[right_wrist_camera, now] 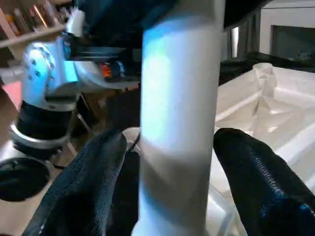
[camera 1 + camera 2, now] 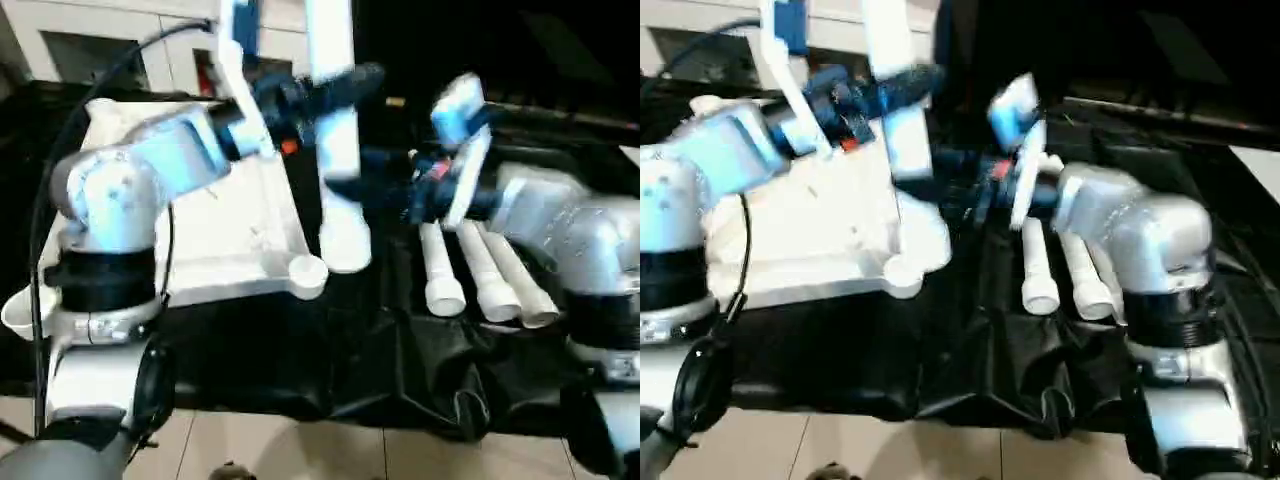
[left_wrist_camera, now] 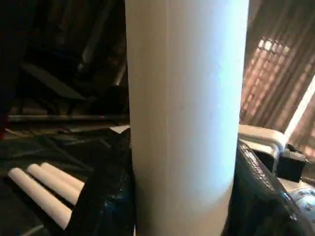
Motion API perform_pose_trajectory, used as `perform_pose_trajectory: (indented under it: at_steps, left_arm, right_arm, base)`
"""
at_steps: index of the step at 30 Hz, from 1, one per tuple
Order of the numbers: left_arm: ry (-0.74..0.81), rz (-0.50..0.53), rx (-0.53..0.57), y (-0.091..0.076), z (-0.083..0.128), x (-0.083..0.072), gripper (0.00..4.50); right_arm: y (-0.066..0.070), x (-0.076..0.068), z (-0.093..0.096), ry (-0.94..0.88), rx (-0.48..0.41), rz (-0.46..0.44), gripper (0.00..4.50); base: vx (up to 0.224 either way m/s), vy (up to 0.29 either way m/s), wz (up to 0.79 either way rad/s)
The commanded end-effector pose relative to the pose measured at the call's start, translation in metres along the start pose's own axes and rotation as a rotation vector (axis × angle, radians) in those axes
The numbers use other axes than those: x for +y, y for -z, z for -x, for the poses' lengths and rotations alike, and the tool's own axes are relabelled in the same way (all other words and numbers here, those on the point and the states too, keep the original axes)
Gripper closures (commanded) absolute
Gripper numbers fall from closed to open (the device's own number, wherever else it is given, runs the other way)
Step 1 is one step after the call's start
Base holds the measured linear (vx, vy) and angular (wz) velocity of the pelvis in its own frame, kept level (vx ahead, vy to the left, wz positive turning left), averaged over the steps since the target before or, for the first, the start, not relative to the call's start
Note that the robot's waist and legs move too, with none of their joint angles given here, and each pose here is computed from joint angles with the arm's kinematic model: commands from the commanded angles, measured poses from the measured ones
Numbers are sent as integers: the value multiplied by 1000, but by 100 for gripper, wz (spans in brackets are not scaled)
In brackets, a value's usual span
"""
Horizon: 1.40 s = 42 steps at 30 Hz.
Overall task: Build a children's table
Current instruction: Pick table leg
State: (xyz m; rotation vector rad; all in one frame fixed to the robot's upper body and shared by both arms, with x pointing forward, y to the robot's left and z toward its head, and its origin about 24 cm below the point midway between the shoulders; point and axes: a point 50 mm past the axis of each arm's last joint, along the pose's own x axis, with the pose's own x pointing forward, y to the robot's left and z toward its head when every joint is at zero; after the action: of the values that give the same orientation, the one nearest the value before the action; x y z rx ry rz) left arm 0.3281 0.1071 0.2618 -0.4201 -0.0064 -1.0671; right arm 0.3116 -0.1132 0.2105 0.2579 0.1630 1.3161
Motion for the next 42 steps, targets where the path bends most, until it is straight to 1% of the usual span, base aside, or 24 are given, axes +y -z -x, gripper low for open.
perform_pose_trajectory:
  at_steps: [1,3,4,6,11,16,23,32,42]
  left_arm:
    - [8,-10,0,-3,-3,-2,262]
    - [22,-24,6,-2,-3,-4,262]
    - [40,-50,25,0,-4,-7,263]
    - [45,-82,63,4,-6,-9,264]
    - [93,-129,116,9,-12,-16,264]
    - [154,-143,116,9,-15,-26,264]
    - [225,-164,122,9,-14,-34,264]
    - [239,-165,143,13,-12,-35,264]
    - [233,-155,142,13,-12,-33,264]
  right_arm:
    - [1,1,3,-19,32,8,121]
    - [3,1,3,-24,45,13,121]
    - [5,1,2,-30,64,13,121]
    - [7,1,0,-33,73,20,121]
    - [9,2,-4,-70,110,19,121]
    - [10,4,-7,-97,136,27,121]
    - [15,5,-6,-121,157,17,121]
    - [15,7,-6,-147,149,19,121]
    - [21,9,-3,-157,180,29,121]
  base:
    - [0,0,0]
    - [0,0,0]
    - [0,0,0]
    - [0,0,0]
    - [0,0,0]
    - [0,0,0]
    - [0,0,0]
    - [0,0,0]
    - [0,0,0]
